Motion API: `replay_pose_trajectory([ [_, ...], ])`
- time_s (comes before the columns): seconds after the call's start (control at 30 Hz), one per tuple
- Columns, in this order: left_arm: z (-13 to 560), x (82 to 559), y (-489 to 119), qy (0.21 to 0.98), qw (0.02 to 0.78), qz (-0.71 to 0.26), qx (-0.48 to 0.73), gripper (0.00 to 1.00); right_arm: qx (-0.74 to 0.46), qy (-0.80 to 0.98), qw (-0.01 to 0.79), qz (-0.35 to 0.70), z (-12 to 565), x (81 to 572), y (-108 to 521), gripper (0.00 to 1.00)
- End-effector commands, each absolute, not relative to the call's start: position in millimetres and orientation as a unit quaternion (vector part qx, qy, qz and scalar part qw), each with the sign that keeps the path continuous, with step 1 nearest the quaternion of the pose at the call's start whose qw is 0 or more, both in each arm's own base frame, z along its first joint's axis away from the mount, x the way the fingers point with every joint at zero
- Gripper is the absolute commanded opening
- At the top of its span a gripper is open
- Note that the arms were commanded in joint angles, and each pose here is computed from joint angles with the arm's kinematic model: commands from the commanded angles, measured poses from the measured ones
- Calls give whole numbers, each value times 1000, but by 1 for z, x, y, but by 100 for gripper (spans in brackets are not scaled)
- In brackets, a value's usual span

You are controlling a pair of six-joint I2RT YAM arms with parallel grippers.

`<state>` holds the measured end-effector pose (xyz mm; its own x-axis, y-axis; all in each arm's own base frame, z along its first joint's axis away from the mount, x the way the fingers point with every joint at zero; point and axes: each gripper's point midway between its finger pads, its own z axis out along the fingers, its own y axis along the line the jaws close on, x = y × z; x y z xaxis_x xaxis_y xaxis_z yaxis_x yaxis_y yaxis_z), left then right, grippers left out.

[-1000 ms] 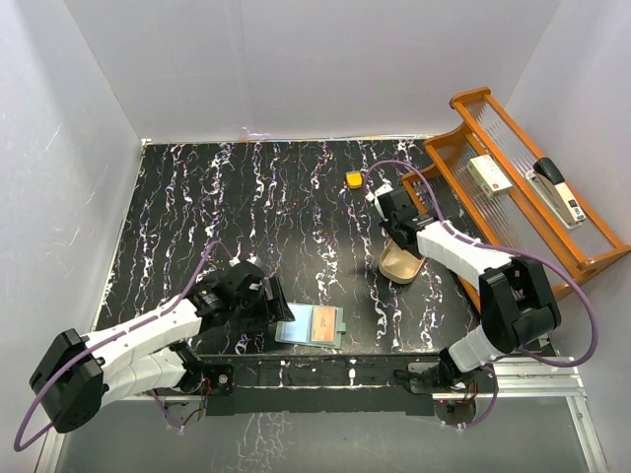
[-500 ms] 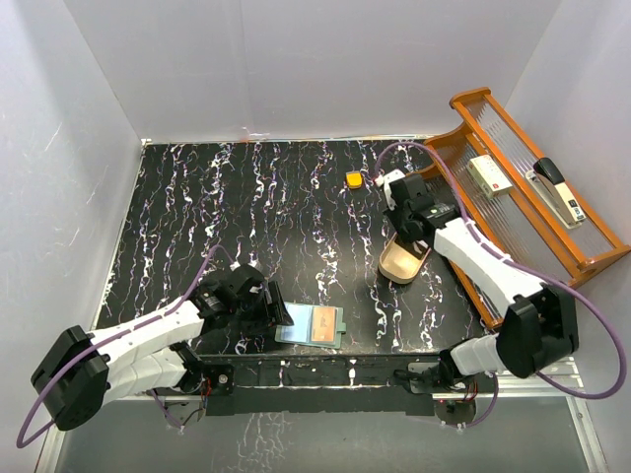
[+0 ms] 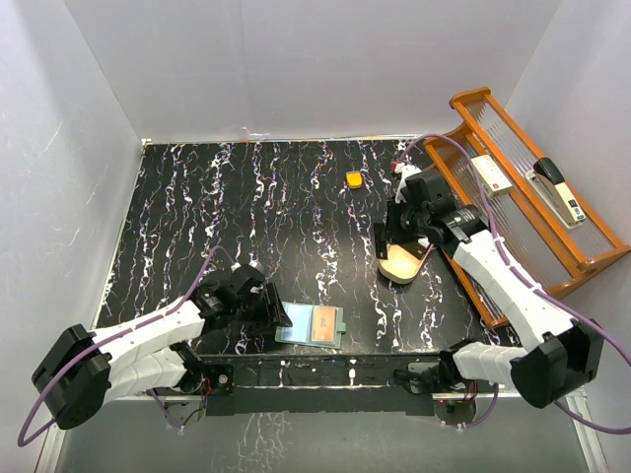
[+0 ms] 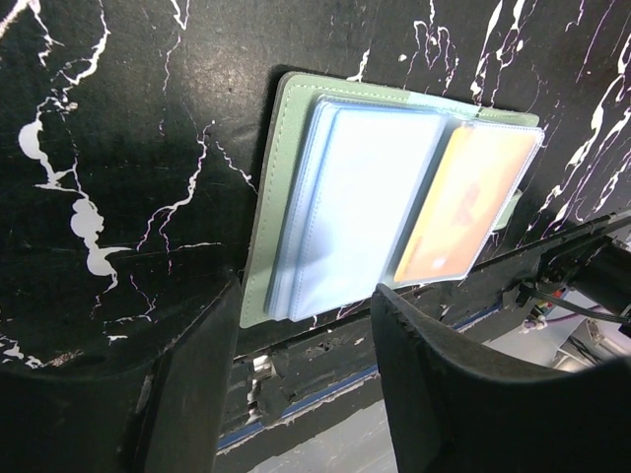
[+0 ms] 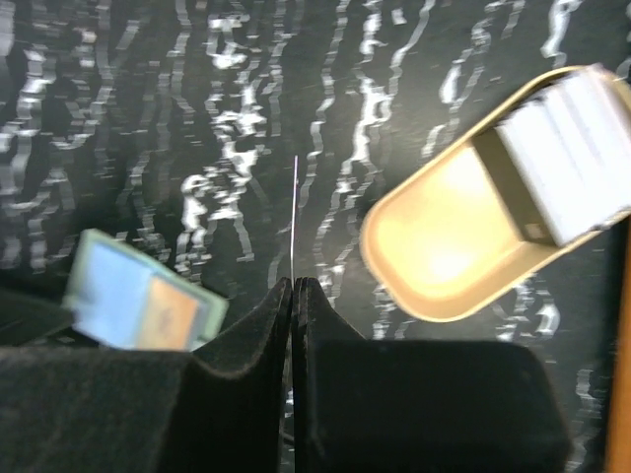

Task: Put the credit cards into the card holder
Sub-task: Pick up the credit card from the storage box.

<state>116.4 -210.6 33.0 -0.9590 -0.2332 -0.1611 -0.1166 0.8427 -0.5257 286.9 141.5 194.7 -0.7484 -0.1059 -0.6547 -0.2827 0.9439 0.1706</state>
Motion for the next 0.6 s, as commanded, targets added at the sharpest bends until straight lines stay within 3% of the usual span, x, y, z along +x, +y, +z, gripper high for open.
replay_pose_trajectory([
  [0.0, 34, 114, -212, 951, 100, -273, -100, 52, -46, 900, 337, 273, 225, 264, 180, 0],
  [0.17, 33, 113, -216, 948, 95, -283, -106, 48, -16, 882, 327, 338, 230, 252, 195, 0],
  [0.57, 36, 112, -228, 937, 78, -315, -128, 44, -2, 893, 237, 383, 176, 218, 234, 0],
])
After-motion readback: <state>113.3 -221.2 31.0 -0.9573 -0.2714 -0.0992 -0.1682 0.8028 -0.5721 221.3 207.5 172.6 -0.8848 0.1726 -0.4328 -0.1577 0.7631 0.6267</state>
